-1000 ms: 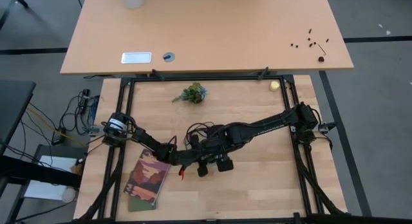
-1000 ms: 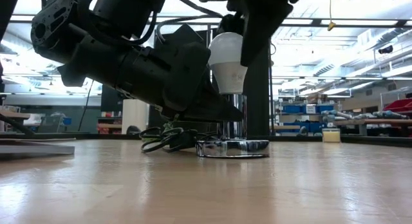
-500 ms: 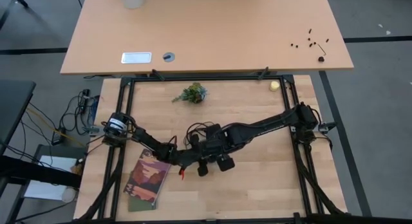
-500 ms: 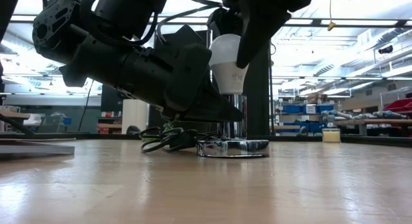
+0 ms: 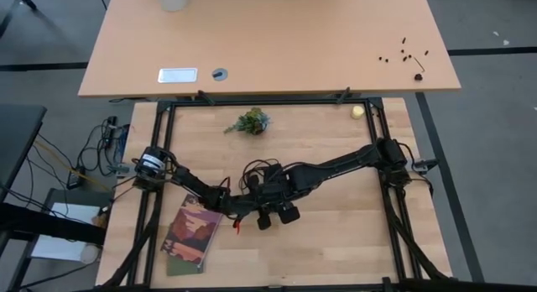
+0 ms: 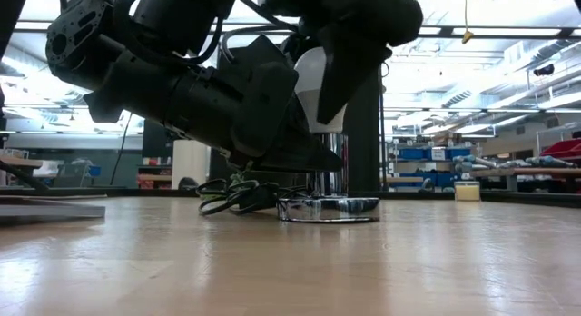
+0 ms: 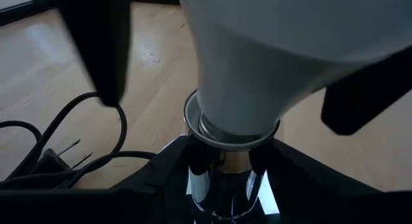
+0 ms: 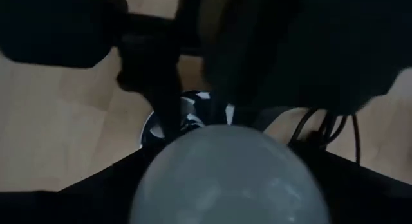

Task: Screw lightbulb
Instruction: Insert the white lightbulb into the lamp socket

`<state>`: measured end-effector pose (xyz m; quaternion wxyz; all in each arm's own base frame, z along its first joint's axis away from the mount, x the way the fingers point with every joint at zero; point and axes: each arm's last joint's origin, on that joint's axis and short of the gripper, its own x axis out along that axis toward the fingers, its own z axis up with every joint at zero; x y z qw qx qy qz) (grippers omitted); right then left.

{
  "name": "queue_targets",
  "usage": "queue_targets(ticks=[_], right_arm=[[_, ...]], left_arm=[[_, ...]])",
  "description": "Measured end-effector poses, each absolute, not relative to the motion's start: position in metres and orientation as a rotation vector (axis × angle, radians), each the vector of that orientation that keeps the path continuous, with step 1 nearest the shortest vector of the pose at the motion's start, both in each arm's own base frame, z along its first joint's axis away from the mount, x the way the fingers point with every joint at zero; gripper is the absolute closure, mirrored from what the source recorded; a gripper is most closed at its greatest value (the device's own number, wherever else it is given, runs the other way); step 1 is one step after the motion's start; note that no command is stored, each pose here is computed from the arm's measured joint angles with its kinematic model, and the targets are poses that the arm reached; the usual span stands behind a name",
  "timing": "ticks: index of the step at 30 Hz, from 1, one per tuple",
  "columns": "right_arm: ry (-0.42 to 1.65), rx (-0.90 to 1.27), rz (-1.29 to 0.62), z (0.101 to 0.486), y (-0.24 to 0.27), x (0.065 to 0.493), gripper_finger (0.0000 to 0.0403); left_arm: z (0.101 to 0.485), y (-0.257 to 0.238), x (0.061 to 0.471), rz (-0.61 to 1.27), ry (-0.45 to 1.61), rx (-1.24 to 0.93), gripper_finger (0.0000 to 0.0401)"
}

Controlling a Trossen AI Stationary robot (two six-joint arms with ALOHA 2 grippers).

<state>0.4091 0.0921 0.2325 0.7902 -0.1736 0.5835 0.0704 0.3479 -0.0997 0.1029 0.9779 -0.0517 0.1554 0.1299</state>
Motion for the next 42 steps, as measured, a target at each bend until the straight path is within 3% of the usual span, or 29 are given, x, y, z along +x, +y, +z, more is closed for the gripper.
queue_targets(ticks=[5, 15, 24, 33, 42], right_arm=[[1.253, -0.36, 0.138, 0.2326, 0.0876, 0.4106, 0.0077], [1.261, -0.318, 0.102, 0.2325, 0.0836, 0.4109, 0.0147], [1.293, -0.187, 0.033, 0.2318, 0.0839, 0.4082, 0.0123], [1.276, -0.031, -0.075, 0.2317, 0.0849, 0.4094, 0.0145], [1.255, 0.214, -0.302, 0.2263, 0.0836, 0.4078, 0.0131]], left_arm=[[0.1029, -0.0997, 0.3479, 0.262, 0.313, -0.105, 0.0213], [0.1025, -0.0996, 0.3477, 0.261, 0.316, -0.103, 0.0213], [0.1025, -0.0997, 0.3478, 0.262, 0.314, -0.106, 0.0213], [0.1028, -0.0996, 0.3478, 0.27, 0.305, -0.126, 0.0213], [0.1032, -0.0995, 0.348, 0.275, 0.295, -0.134, 0.0213]])
